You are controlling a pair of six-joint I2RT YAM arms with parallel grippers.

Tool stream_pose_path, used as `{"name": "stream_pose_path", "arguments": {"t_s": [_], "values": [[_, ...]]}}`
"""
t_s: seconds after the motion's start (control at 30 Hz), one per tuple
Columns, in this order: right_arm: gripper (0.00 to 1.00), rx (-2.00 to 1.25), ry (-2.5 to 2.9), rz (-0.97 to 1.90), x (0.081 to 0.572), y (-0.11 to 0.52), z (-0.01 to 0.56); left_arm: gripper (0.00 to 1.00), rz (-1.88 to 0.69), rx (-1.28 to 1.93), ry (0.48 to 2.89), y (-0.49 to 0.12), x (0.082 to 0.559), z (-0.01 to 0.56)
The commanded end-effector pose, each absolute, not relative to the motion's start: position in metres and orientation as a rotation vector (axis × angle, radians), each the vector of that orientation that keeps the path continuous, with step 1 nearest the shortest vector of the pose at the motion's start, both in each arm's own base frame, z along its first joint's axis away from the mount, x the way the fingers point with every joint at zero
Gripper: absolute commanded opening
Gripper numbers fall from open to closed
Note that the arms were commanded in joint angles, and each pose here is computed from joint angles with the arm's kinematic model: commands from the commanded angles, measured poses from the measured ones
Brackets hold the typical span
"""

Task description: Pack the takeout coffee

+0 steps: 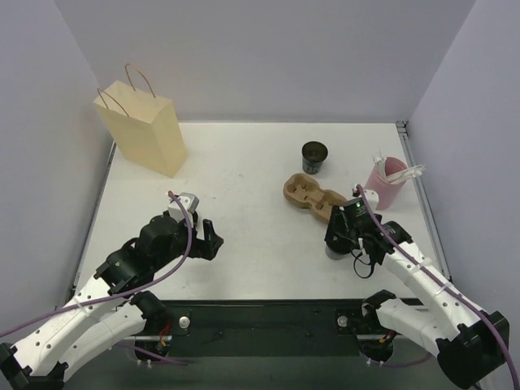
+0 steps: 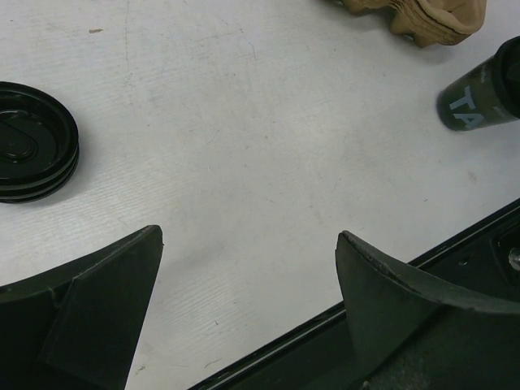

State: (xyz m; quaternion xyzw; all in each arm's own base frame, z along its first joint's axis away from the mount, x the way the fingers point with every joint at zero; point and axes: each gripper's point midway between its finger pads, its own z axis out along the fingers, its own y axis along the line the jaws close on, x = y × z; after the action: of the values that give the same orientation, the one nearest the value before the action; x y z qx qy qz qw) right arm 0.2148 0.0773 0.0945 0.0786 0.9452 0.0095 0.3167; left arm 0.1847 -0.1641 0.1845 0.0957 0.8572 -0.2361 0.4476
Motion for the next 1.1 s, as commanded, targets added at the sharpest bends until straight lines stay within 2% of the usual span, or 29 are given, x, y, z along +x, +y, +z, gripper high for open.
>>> {"name": "stream_pose_path", "arguments": {"t_s": [0.0, 0.27, 0.47, 0.67, 0.73, 0.93, 1.07], "values": [[0.63, 0.345, 2.564, -0.238, 0.188, 0.029, 0.079, 0.97, -0.571, 0.219, 2.090, -0.161, 0.187, 0.195], [0.68, 0.646, 2.547, -0.397, 0.193, -0.022, 0.069, 0.98, -0.556, 0.199, 2.090, -0.159, 0.188, 0.193], [0.83, 0.644, 2.514, -0.312, 0.208, -0.017, 0.088, 0.97, -0.489, 0.185, 2.111, -0.153, 0.193, 0.189], [0.98, 0.625, 2.479, -0.319, 0.211, -0.021, 0.118, 0.97, -0.314, -0.059, 2.130, -0.125, 0.210, 0.202], [0.99, 0.631, 2.473, -0.335, 0.211, -0.023, 0.124, 0.97, -0.263, -0.143, 2.110, -0.117, 0.219, 0.220], [0.99, 0.600, 2.496, -0.314, 0.215, -0.021, 0.128, 0.97, -0.099, -0.125, 2.099, -0.101, 0.235, 0.244], [0.99, 0.531, 2.487, -0.204, 0.216, -0.008, 0.156, 0.92, -0.051, -0.063, 2.077, -0.099, 0.254, 0.276]]}}
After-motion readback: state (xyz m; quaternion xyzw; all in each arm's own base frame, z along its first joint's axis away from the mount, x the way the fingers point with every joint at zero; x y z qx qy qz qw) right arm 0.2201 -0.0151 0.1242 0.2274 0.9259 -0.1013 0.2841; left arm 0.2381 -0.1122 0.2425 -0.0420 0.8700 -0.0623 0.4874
